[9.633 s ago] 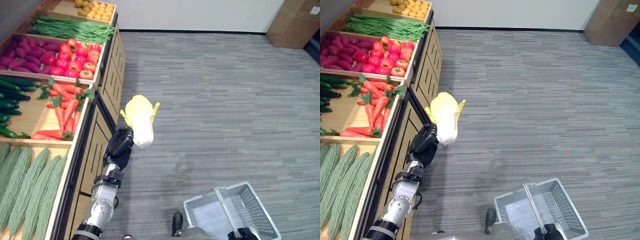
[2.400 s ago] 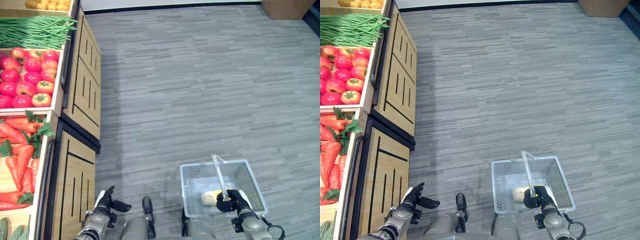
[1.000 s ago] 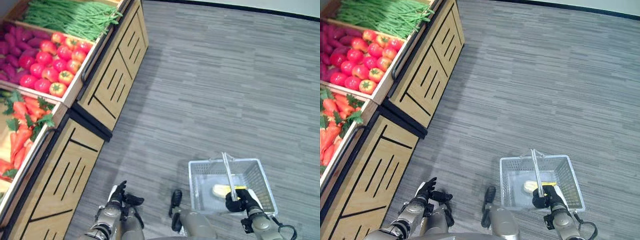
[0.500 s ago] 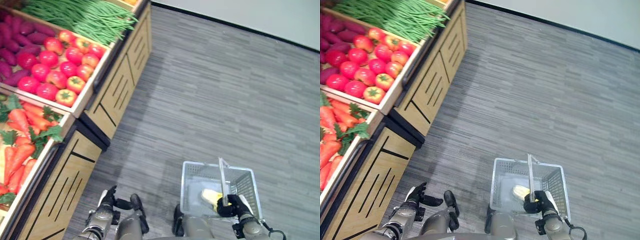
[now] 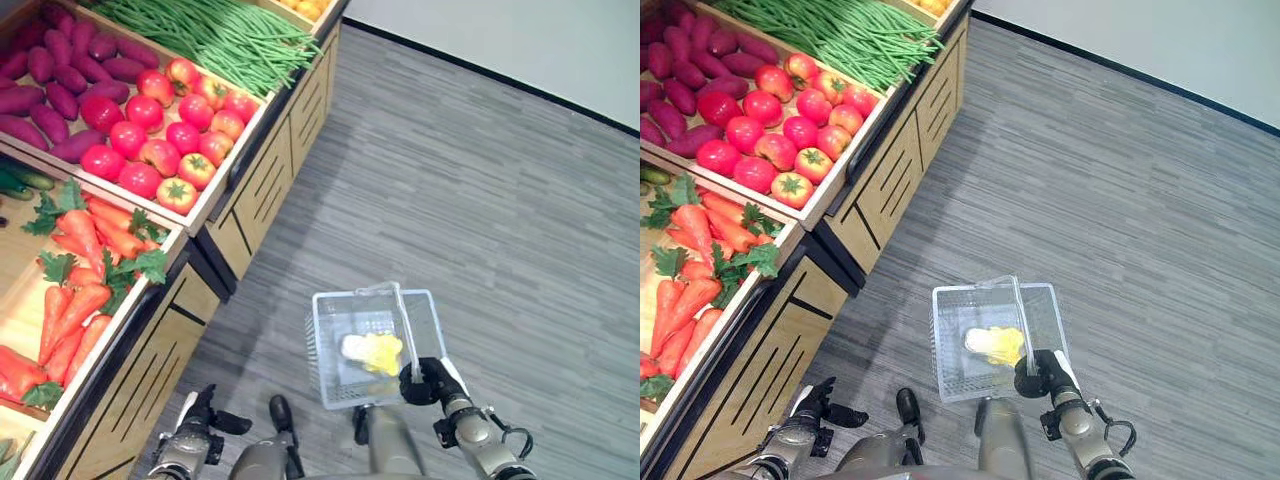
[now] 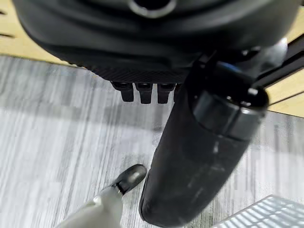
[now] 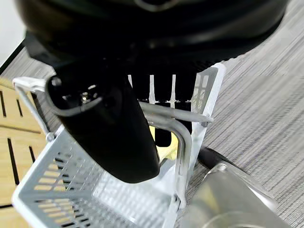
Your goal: Get the vegetables into the basket
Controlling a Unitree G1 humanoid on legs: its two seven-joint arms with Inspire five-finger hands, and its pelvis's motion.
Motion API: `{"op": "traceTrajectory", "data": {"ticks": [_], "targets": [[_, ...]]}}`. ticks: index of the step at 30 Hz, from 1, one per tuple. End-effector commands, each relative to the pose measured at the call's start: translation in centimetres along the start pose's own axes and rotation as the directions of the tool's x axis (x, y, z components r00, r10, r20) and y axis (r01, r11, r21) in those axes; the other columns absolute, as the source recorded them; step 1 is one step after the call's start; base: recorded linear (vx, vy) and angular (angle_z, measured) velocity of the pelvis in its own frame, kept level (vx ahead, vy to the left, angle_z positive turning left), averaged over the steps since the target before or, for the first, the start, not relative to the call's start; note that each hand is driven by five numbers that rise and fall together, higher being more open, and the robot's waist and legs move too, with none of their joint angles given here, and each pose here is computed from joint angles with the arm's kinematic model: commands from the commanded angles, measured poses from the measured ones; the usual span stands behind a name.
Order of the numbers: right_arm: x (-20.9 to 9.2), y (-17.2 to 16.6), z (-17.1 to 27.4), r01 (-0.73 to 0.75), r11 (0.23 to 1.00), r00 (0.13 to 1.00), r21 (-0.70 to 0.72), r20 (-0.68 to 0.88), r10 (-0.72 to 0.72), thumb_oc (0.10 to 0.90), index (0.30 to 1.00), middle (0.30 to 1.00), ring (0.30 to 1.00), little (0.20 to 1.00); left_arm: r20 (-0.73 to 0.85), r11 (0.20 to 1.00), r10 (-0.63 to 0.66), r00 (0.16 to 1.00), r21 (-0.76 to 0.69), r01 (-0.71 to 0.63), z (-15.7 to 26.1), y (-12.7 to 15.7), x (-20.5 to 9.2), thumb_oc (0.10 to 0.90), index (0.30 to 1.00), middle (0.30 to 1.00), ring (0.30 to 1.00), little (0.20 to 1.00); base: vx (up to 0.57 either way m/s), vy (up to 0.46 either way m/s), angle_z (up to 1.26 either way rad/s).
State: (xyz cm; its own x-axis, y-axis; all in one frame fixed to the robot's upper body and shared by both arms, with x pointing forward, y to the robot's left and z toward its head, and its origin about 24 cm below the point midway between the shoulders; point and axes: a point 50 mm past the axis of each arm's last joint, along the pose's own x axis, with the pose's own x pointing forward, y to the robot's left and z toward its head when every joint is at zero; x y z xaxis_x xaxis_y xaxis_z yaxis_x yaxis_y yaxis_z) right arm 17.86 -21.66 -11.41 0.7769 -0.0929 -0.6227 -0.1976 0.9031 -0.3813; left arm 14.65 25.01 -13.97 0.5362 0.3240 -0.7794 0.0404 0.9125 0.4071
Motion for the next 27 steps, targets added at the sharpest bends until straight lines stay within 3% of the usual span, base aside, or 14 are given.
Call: {"op": "traceTrajectory", "data": {"ticks": [1, 9, 14, 27], "targets": [[-0.2, -4.1, 0.4, 0.11, 0.993, 0.993, -0.046, 0.053, -0.107, 0.4, 0.3, 0.3, 0.3, 0.3, 0.047, 1.0, 0.017, 0.999, -0.002, -0.017, 0.4, 0.7, 0.0, 0.9, 1.0, 1.0, 1.0, 1.0, 0.45, -0.281, 0.73], [-0.5, -5.9, -0.4, 0.127, 0.989, 0.992, -0.079, 0.033, -0.125, 0.4, 0.3, 0.3, 0.3, 0.3, 0.007, 0.998, 0.009, 1.0, -0.057, -0.009, -0.6, 0.1, -0.2, 0.9, 1.0, 1.0, 1.0, 1.0, 0.23, -0.384, 0.92], [-1.7, -6.8, -3.6, 0.191, 0.981, 0.976, -0.045, -0.1, -0.194, 0.4, 0.3, 0.3, 0.3, 0.3, 0.051, 0.999, -0.021, 0.998, -0.041, 0.023, 1.1, -1.0, 0.0, 0.9, 1.0, 1.0, 1.0, 1.0, 0.05, -0.235, 1.24], [-3.7, -4.4, -8.8, 0.163, 0.986, 0.918, -0.023, -0.362, -0.16, 0.4, 0.3, 0.3, 0.3, 0.3, 0.035, 1.0, -0.024, 0.999, 0.021, 0.023, 0.5, -0.5, -0.1, 0.9, 1.0, 1.0, 1.0, 1.0, 0.13, 0.143, 0.24]]}}
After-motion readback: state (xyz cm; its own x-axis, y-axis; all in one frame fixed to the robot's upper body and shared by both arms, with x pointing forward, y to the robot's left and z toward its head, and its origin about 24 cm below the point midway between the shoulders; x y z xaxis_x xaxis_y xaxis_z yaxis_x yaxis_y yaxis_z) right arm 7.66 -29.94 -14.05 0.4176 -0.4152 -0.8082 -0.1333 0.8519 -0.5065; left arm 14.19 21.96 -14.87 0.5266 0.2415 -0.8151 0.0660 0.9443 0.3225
